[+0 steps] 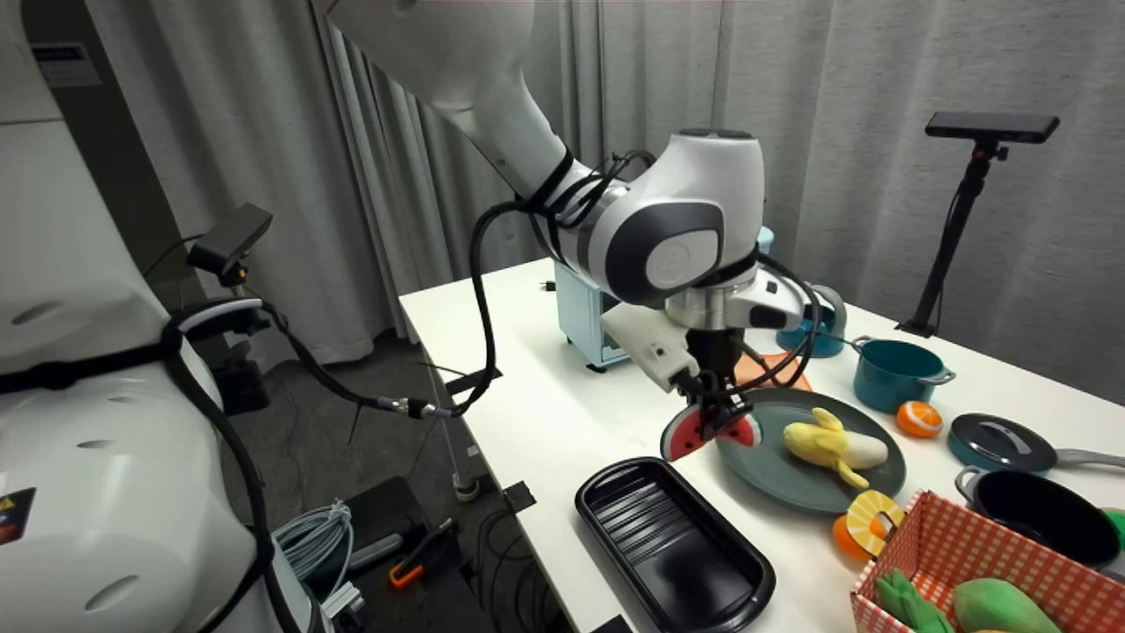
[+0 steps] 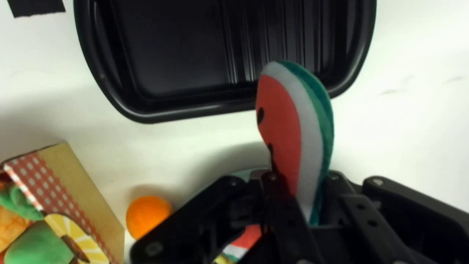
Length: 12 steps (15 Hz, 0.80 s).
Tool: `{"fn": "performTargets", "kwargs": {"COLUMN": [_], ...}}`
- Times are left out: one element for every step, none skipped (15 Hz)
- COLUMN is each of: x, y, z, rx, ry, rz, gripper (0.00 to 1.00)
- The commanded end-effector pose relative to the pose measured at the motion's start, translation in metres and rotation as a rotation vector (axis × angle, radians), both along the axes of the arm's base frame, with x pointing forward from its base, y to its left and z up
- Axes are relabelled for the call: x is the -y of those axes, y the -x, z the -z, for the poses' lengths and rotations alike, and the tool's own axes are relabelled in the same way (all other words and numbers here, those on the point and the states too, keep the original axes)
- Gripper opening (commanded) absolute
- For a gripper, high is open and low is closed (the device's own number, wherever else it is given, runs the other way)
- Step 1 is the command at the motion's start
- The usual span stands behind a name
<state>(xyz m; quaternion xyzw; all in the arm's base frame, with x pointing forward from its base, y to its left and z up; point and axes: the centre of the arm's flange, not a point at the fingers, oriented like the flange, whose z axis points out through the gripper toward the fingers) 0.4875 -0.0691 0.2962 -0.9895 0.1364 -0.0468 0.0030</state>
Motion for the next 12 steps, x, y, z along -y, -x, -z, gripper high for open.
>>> {"fn": "performTargets", "kwargs": {"x": [0.026, 0.032, 0.040, 0.047, 0.053, 0.057, 0.060, 0.062, 0.063, 0.064, 0.064, 0.065], "y": [-0.053, -0.068, -0.083, -0.096, -0.109, -0.119, -0.129, -0.137, -0.144, -0.151, -0.157, -0.160], "z": [-0.037, -0.046, -0.055, -0.061, -0.065, -0.068, -0.067, -0.066, -0.065, -0.062, -0.059, -0.057], "rx": [0.076, 0.098, 0.120, 0.139, 0.155, 0.166, 0.174, 0.178, 0.182, 0.183, 0.183, 0.182], "ry": [0.006, 0.013, 0.023, 0.030, 0.036, 0.040, 0.043, 0.041, 0.043, 0.046, 0.047, 0.048], "rz": [0.036, 0.046, 0.062, 0.074, 0.086, 0.094, 0.103, 0.111, 0.117, 0.119, 0.121, 0.125], "gripper": [0.03, 0.03, 0.03, 0.03, 0.03, 0.03, 0.03, 0.03, 0.03, 0.03, 0.03, 0.03]}}
